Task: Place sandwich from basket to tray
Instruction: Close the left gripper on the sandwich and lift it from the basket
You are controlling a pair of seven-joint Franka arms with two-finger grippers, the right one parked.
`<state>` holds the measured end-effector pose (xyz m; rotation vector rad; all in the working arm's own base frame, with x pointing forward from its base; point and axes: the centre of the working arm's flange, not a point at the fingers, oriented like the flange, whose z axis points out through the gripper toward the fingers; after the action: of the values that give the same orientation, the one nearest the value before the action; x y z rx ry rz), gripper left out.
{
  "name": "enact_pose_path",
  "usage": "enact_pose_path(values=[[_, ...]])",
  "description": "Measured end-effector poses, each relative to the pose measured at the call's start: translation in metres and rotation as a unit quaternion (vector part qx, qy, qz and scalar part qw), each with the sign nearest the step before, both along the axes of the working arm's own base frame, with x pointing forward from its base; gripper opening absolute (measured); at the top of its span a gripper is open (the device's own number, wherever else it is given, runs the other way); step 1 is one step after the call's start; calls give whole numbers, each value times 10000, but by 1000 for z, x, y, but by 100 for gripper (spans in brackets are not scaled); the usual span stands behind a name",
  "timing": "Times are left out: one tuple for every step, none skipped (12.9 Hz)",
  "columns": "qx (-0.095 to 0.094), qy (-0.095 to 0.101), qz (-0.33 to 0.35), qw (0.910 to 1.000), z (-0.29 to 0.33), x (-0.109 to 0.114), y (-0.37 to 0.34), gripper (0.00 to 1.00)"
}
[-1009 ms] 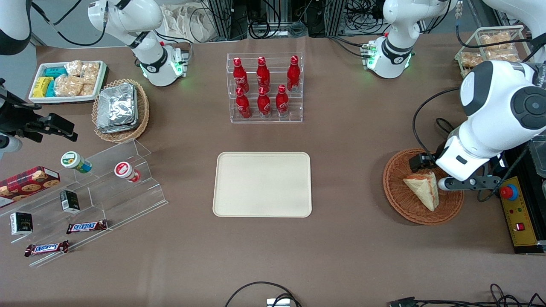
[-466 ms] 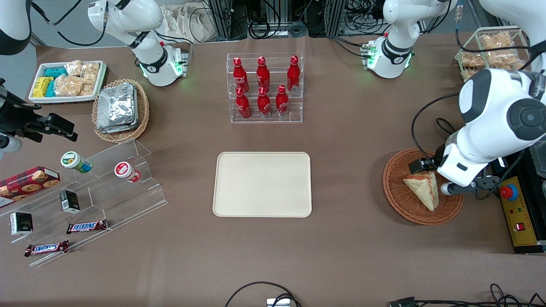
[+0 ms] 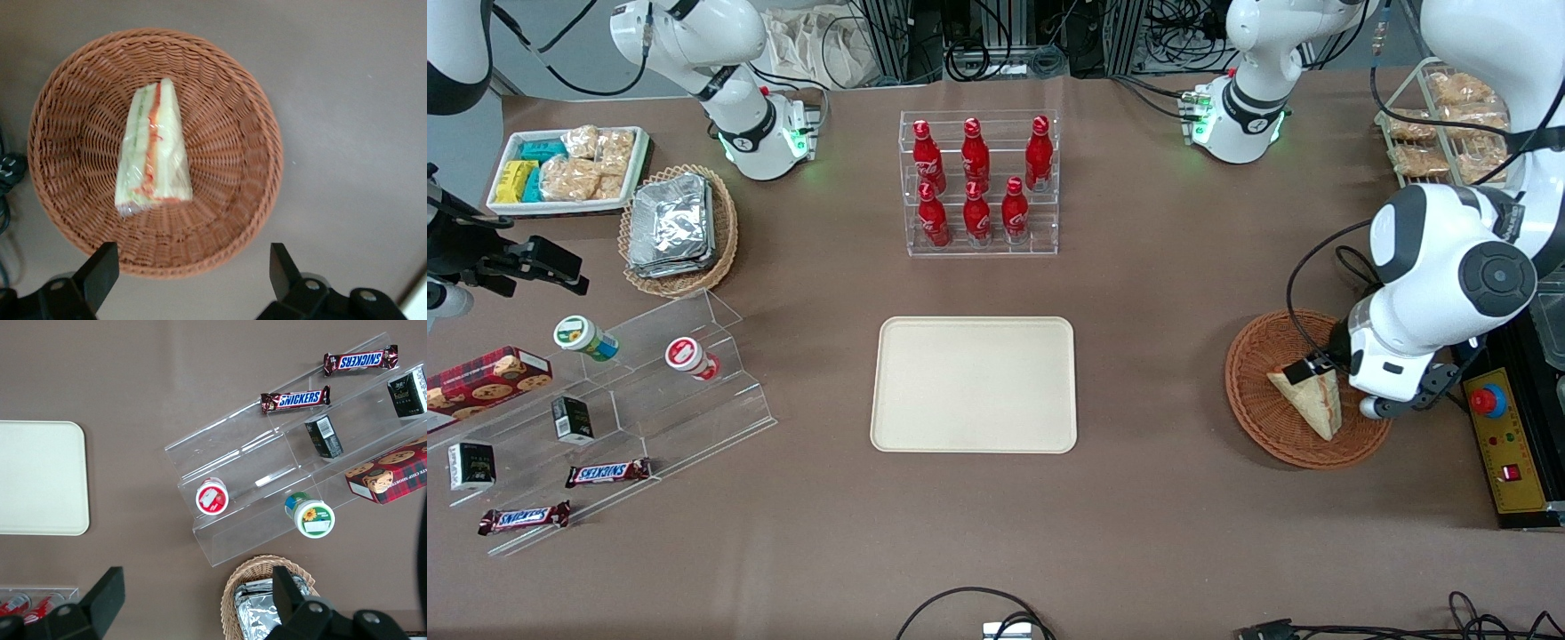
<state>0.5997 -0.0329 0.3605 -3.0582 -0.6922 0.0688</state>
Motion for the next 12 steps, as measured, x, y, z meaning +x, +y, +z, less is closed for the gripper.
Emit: enact_pose_path(values=[[37, -44, 19, 10000, -12, -4, 8, 100], [80, -67, 16, 9999, -20, -6, 12, 100], [101, -112, 41, 9999, -27, -6, 17, 100], [105, -189, 88, 9997, -34, -5, 24, 100], [108, -262, 141, 9995, -43, -2, 34, 100], [101, -320, 194, 9992, -55, 0, 42, 100], [75, -383, 243, 9989, -66, 0, 49, 100], [46, -434, 274, 9987, -78, -1, 52, 100], [21, -454, 326, 9984, -87, -4, 53, 100], [7, -426, 416, 9982, -94, -6, 53, 100], [4, -395, 494, 9980, -97, -8, 53, 100], [5, -361, 566, 9977, -100, -10, 54, 100]])
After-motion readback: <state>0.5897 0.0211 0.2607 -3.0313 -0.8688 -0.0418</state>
